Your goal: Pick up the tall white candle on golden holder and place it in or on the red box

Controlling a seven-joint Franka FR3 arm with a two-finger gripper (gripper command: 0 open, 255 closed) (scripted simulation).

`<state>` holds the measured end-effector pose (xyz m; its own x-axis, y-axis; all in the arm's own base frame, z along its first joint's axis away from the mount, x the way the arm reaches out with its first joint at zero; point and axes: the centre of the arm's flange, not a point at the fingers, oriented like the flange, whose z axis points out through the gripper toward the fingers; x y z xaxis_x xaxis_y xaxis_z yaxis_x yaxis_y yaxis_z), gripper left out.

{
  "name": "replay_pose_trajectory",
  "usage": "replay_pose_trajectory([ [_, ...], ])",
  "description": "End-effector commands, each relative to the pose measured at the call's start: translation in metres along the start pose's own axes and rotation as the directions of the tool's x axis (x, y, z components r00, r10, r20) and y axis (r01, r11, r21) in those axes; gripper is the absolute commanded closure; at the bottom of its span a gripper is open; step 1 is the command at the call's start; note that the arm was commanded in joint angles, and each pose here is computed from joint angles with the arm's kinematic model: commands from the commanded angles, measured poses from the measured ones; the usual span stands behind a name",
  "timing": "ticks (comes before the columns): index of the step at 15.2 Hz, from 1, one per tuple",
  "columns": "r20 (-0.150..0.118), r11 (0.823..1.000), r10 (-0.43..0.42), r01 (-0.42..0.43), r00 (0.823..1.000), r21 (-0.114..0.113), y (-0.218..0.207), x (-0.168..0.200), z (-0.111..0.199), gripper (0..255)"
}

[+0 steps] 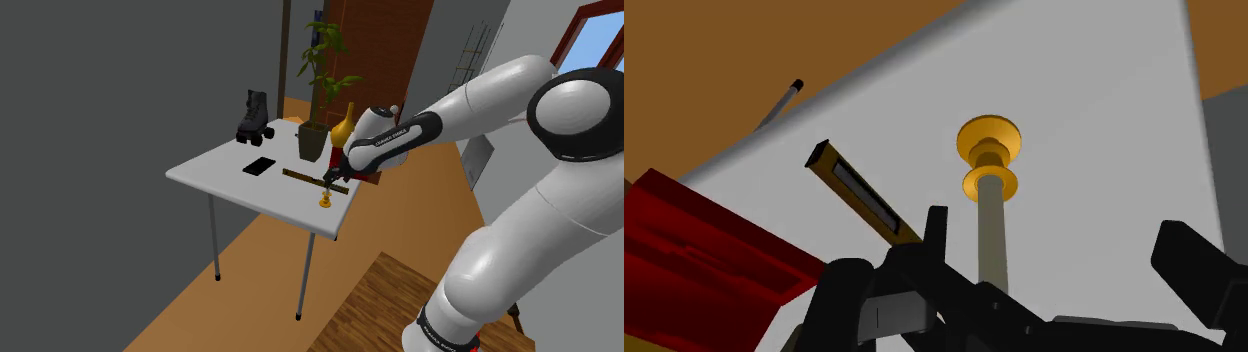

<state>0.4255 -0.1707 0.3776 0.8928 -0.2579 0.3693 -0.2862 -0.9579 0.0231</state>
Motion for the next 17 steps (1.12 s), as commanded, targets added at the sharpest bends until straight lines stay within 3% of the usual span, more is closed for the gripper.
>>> replay_pose_trajectory([
  [1, -0.035, 1.000, 0.023, -0.023, 0.999, -0.001, 0.008, 0.007, 0.019, 0],
  [3, -0.054, 0.999, 0.036, -0.036, 0.998, -0.001, 0.014, 0.012, 0.032, 0],
  [10, -0.054, 0.999, 0.036, -0.036, 0.998, -0.001, 0.015, 0.014, 0.072, 0],
  [17, -0.054, 0.999, 0.036, -0.036, 0.998, -0.001, 0.015, 0.014, 0.072, 0],
])
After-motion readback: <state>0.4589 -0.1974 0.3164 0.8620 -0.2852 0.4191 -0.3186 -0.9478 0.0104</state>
